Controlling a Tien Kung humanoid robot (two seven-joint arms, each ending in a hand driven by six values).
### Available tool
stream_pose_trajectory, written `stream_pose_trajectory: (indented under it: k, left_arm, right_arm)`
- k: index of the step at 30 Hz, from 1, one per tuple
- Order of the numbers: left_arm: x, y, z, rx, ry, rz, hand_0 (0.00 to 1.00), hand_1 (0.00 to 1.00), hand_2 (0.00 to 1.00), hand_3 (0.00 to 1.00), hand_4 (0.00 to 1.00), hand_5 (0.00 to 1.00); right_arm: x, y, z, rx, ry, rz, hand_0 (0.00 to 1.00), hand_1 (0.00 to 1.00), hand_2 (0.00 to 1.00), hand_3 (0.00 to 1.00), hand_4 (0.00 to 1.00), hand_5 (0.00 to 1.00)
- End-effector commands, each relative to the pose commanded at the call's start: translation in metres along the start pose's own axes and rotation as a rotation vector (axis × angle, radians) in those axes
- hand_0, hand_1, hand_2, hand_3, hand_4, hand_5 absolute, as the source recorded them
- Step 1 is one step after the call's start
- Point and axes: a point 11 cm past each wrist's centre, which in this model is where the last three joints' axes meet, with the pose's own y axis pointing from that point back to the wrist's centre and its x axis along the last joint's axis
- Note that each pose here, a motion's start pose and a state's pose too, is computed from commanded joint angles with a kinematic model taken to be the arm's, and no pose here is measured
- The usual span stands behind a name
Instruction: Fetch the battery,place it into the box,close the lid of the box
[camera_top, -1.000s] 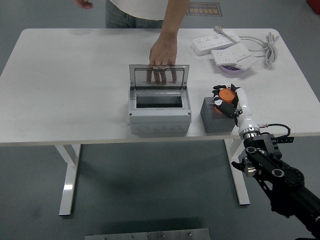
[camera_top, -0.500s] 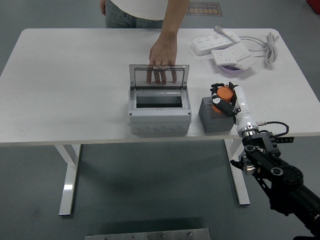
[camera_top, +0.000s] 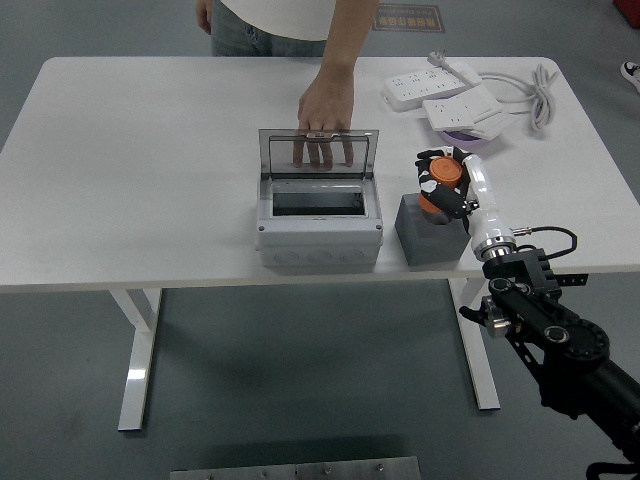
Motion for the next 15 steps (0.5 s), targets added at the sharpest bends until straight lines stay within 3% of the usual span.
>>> stream_pose_trajectory:
  k: [3, 4, 9, 10, 15]
  left_arm:
    - [0.000, 0.000, -0.001, 0.001, 0.000, 0.001, 0.657, 0.754, 0.690, 0.724, 0.784, 0.674]
    - [0.000, 0.000, -0.001, 0.001, 0.000, 0.001, 0.658, 0.754, 0.689, 0.725, 0.785, 0.675]
    - [0.001, 0.000, -0.003, 0.004, 0.001, 0.003, 0.658, 0.754, 0.689, 0.725, 0.785, 0.675]
    - [0.001, -0.001, -0.003, 0.005, 0.002, 0.003, 0.659, 0.754, 0.691, 0.725, 0.787, 0.677]
    - [0.002, -0.001, -0.004, 0.006, 0.002, 0.005, 0.659, 0.754, 0.691, 0.725, 0.787, 0.677]
  right_arm:
    - [0.001, -0.003, -0.007, 0.005, 0.013, -0.010, 0.500, 0.521, 0.524, 0.495, 0.449, 0.012]
    - [0.001, -0.003, -0.010, 0.006, 0.022, -0.014, 0.432, 0.465, 0.489, 0.491, 0.460, 0.032]
    - [0.003, -0.011, -0.035, 0.030, 0.098, -0.041, 0.432, 0.465, 0.489, 0.491, 0.460, 0.032]
    - [0.003, -0.013, -0.041, 0.038, 0.118, -0.048, 0.335, 0.392, 0.411, 0.440, 0.455, 0.099]
    - [-0.002, -0.024, -0.079, 0.090, 0.263, -0.104, 0.335, 0.392, 0.411, 0.440, 0.455, 0.099]
